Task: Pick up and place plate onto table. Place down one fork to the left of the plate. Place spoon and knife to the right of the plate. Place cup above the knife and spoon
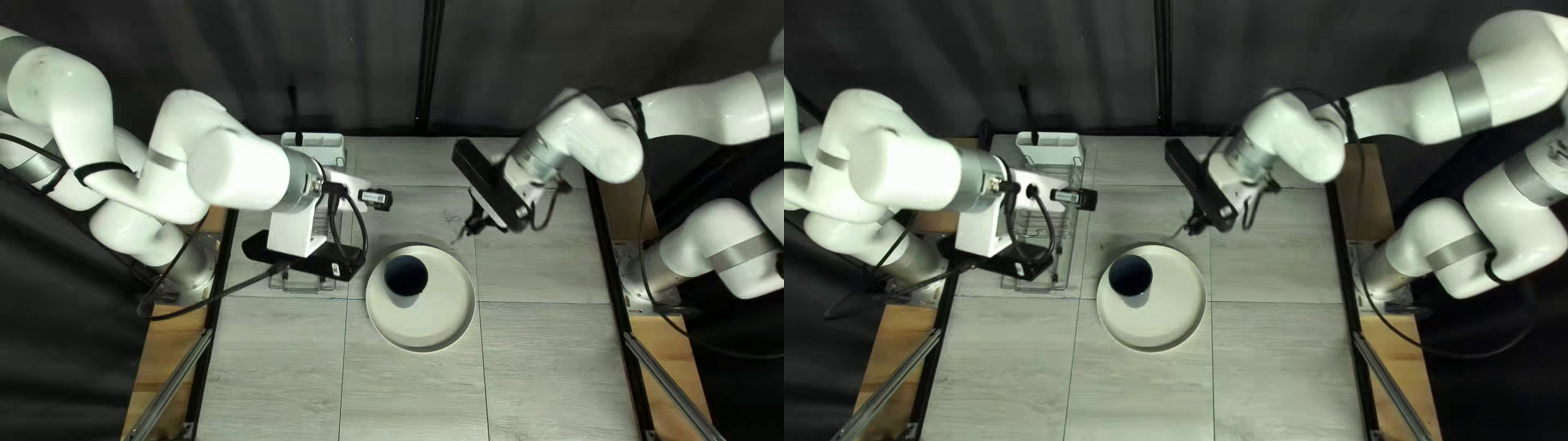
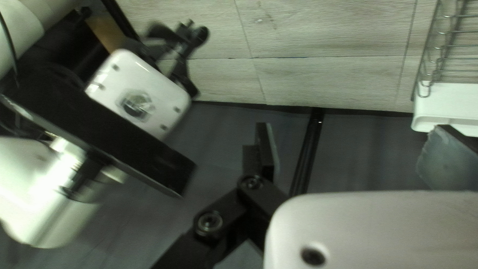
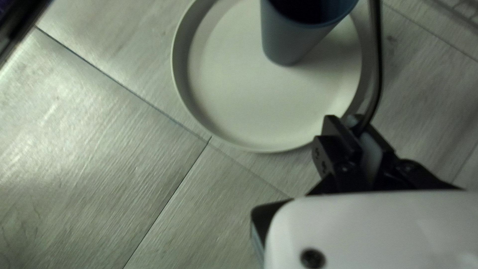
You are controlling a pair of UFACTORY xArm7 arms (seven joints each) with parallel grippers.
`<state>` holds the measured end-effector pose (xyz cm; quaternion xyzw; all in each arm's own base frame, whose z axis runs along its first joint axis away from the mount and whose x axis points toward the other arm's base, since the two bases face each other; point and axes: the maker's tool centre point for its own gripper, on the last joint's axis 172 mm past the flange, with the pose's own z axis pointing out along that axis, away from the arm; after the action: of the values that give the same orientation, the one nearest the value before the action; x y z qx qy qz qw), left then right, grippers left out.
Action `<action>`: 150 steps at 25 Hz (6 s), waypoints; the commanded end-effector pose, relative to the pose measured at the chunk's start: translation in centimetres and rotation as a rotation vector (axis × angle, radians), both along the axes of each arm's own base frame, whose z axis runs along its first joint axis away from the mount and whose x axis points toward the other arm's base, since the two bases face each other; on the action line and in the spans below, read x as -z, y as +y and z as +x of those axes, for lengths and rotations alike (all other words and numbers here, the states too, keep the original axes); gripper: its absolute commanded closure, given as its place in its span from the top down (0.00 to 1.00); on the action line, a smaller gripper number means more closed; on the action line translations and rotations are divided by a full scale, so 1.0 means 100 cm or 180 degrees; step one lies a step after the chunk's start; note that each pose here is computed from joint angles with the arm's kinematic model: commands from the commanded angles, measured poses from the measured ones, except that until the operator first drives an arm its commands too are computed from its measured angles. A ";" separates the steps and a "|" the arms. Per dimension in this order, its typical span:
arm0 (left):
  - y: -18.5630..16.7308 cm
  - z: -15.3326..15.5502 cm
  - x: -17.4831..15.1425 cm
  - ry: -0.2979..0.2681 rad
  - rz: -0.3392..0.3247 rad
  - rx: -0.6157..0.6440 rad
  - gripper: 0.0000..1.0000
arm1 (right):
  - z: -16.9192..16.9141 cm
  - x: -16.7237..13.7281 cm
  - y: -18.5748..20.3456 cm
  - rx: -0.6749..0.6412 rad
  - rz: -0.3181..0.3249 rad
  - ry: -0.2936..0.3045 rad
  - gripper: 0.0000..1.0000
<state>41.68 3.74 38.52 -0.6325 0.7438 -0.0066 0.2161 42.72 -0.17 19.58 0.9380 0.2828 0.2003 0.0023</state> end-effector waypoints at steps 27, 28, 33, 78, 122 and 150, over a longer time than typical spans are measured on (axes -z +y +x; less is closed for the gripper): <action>0.005 -0.004 -0.008 0.0030 -0.0174 -0.0004 1.00 | 0.008 0.074 0.064 0.0076 -0.1222 0.0194 0.00; 0.005 -0.004 -0.008 0.0030 -0.0174 -0.0004 1.00 | 0.009 0.077 0.067 0.0046 -0.1283 0.0153 0.00; 0.005 -0.004 -0.008 0.0030 -0.0174 -0.0004 1.00 | 0.016 0.081 0.069 -0.0155 -0.1394 -0.0073 0.00; 0.005 -0.004 -0.008 0.0030 -0.0174 -0.0004 1.00 | 0.080 0.000 0.117 -0.0025 -0.0996 0.0225 1.00; 0.008 -0.156 -0.043 0.0756 -0.0894 -0.3037 1.00 | 0.060 -0.025 0.106 0.0154 -0.0665 0.0130 1.00; 0.008 -0.156 -0.043 0.0756 -0.0894 -0.3037 1.00 | 0.114 0.038 0.111 0.0355 -0.0759 0.0684 0.55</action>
<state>26.11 4.50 42.80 -0.9209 0.3836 0.0649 0.0218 54.29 10.98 16.15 0.9605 0.2532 0.0651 0.0953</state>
